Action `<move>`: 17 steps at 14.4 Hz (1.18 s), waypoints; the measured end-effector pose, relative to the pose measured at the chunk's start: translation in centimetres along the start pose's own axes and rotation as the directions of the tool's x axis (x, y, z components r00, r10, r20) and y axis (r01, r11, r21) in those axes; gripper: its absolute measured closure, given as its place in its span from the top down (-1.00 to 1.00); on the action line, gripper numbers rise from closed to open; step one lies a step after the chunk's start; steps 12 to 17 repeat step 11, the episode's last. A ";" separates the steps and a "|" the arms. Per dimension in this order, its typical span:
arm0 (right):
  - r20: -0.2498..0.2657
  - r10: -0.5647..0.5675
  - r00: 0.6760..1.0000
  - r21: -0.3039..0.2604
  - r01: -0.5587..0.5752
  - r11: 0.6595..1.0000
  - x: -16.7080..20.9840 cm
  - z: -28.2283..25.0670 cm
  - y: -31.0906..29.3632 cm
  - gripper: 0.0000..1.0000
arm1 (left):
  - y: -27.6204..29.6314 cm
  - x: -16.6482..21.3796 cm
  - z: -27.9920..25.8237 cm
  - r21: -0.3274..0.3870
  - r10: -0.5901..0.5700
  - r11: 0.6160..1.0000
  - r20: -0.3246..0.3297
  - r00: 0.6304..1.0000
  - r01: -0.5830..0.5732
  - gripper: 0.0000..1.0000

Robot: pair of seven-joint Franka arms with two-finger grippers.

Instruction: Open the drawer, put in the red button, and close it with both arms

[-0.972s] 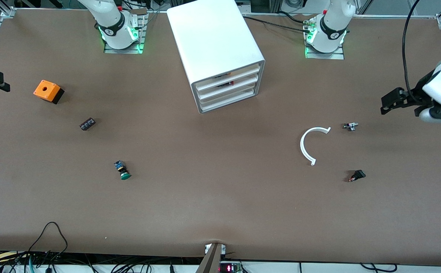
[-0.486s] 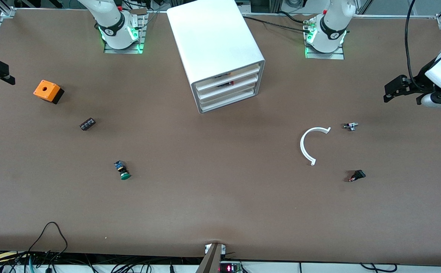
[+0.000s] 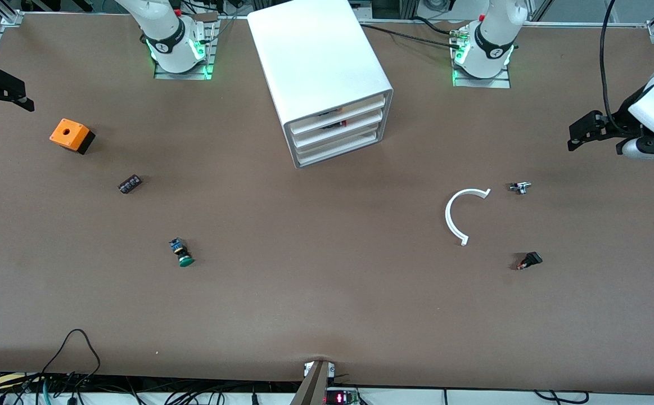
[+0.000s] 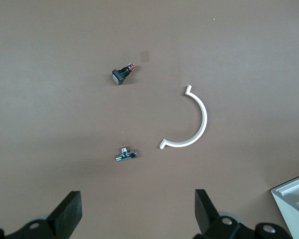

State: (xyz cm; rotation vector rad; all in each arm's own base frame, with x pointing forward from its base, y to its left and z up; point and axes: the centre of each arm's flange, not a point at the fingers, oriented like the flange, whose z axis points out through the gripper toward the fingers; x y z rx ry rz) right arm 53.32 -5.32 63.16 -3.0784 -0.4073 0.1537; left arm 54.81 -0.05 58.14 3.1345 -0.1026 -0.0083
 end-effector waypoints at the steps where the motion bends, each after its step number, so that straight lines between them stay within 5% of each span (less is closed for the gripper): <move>1: 0.001 0.000 1.000 0.000 0.000 1.000 0.0 0.0 0.0 1.00 | 0.0 0.0 0.0 0.001 0.001 1.000 0.000 1.000 -0.001 1.00; 17: -0.008 -0.006 1.000 -0.003 0.006 1.000 0.2 0.0 -0.1 1.00 | 0.1 -0.2 0.4 -0.001 0.006 1.000 0.031 1.000 -0.006 1.00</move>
